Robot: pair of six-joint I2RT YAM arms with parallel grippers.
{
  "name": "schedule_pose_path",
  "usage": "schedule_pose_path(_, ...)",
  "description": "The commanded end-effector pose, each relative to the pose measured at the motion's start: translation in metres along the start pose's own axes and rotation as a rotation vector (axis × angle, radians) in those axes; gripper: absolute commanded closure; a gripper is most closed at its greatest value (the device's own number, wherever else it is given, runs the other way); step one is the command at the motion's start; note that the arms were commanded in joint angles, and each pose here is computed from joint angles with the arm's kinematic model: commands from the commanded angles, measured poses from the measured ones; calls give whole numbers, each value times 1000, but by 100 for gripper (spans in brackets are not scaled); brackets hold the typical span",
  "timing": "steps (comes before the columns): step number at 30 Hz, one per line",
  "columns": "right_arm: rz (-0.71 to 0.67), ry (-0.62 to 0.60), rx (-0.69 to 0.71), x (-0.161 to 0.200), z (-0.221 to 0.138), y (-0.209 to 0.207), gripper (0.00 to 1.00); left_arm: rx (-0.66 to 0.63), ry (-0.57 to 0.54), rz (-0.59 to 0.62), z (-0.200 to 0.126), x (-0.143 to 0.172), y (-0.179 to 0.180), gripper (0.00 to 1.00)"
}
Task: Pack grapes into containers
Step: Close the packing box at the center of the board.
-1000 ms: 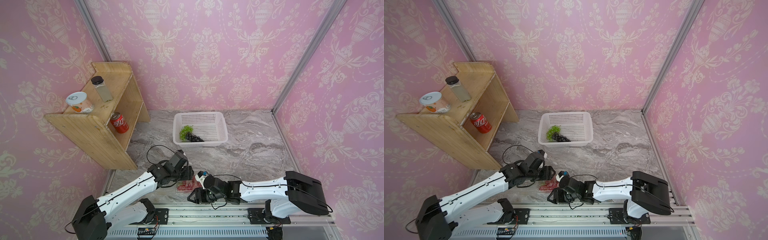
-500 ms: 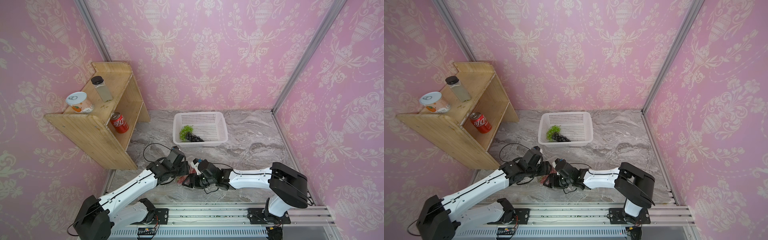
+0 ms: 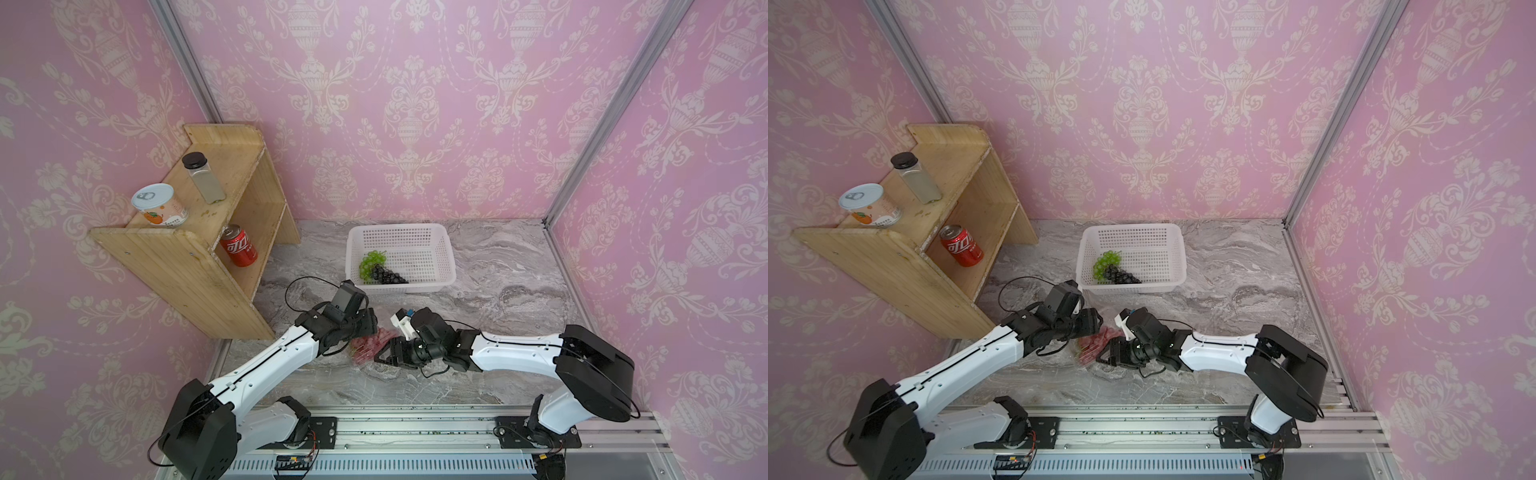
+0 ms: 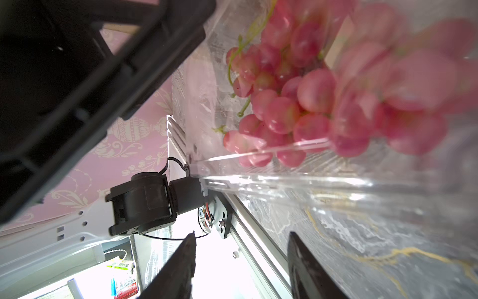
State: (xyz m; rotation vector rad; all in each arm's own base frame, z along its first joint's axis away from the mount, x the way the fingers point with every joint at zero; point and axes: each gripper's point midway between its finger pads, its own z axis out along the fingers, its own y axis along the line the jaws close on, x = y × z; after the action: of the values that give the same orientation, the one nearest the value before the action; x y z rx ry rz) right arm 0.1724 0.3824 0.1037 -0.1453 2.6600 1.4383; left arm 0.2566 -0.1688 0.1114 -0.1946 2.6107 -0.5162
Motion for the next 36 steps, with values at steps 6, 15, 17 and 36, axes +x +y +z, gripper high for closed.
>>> schedule_pose_path(6,139,-18,-12,-4,-19,-33,45,60,36,0,-3,4,-11,32)
schedule_pose_path(15,191,-13,34,-32,-35,-52,47,68,70,1,-4,13,-13,32)
schedule_pose_path(17,201,-9,62,-36,-39,-59,46,64,73,3,-4,13,-13,33)
schedule_pose_path(36,181,4,1,-72,-44,-51,55,62,109,17,5,19,-16,33)
